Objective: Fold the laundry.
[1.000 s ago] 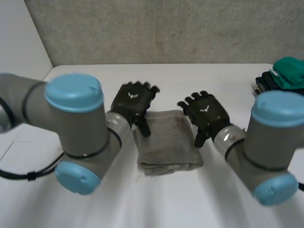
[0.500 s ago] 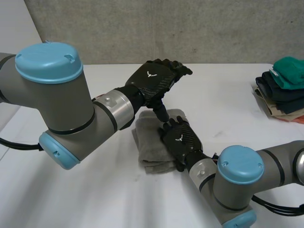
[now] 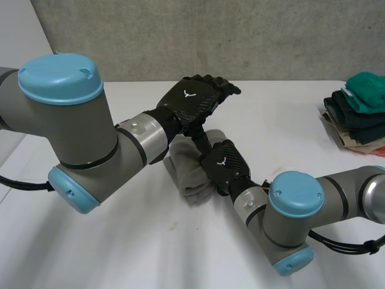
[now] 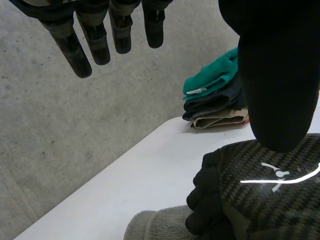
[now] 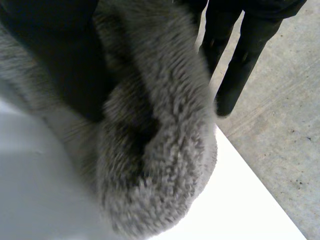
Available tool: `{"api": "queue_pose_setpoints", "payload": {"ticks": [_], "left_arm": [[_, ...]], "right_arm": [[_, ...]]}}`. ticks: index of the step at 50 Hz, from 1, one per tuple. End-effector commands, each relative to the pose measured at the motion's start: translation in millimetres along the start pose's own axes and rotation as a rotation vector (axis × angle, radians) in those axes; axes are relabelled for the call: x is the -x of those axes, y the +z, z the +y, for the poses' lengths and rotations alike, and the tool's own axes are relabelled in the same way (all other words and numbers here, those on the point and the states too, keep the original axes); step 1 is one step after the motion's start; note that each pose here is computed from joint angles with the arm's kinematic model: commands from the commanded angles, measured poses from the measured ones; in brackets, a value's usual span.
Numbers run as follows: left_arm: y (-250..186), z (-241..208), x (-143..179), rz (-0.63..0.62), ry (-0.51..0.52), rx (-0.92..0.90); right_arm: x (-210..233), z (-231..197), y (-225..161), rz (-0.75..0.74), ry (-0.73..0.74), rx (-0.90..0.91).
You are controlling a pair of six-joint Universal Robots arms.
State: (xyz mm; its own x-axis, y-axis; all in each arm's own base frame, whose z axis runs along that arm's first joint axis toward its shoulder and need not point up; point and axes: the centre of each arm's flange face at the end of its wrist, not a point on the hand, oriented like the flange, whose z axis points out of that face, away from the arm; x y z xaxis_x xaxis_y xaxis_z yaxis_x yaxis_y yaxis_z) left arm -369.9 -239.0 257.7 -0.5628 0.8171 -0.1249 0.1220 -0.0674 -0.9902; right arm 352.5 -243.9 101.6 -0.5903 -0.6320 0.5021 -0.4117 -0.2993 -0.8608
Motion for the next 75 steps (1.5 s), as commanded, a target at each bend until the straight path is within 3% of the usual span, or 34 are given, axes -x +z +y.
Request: {"api": "queue_pose_setpoints", "payload": {"ticks": [1,8,13,22,29,34,38,42,47,59,68,75], "left_arm": [[-0.4,-1.2,0.4,-0.002,0.002,-0.002],[-1.1,-12.9,6.6,-0.018,0.016,-0.036],[-8.2,-38.1,12.4,-0.039,0.038,-0.101],[-14.0,-51.4,10.9,-0.04,0.049,-0.131],[-15.4,-48.2,7.2,-0.032,0.044,-0.119],[-16.3,-43.2,4.8,-0.027,0.04,-0.104],[-16.7,-38.6,0.8,-0.017,0.032,-0.089],[-17.4,-35.9,-3.1,-0.008,0.029,-0.082],[-18.1,-33.6,-4.8,-0.005,0.026,-0.073],[-19.9,-28.8,-6.2,-0.003,0.022,-0.058],[-21.5,-33.6,-18.4,0.028,0.024,-0.071],[-26.8,-45.2,-29.7,0.053,0.025,-0.102]], "right_arm": [[-12.0,-10.0,7.1,0.04,-0.003,-0.042],[-74.7,-39.3,31.8,0.192,-0.001,-0.158],[-171.4,-76.2,44.4,0.411,0.005,-0.331],[-314.3,-85.0,26.5,0.662,-0.039,-0.473],[-400.5,-29.4,6.2,0.727,-0.103,-0.443],[-440.2,51.6,-13.8,0.672,-0.055,-0.363],[-438.5,114.0,-24.7,0.588,0.017,-0.279],[-428.5,152.9,-38.7,0.51,0.062,-0.211],[-434.6,184.8,-77.4,0.515,0.089,-0.139],[-437.0,163.9,-92.9,0.498,0.073,-0.147],[-431.8,122.9,-112.1,0.502,0.179,-0.088],[-438.8,111.9,-158.6,0.647,0.288,0.043]]}}
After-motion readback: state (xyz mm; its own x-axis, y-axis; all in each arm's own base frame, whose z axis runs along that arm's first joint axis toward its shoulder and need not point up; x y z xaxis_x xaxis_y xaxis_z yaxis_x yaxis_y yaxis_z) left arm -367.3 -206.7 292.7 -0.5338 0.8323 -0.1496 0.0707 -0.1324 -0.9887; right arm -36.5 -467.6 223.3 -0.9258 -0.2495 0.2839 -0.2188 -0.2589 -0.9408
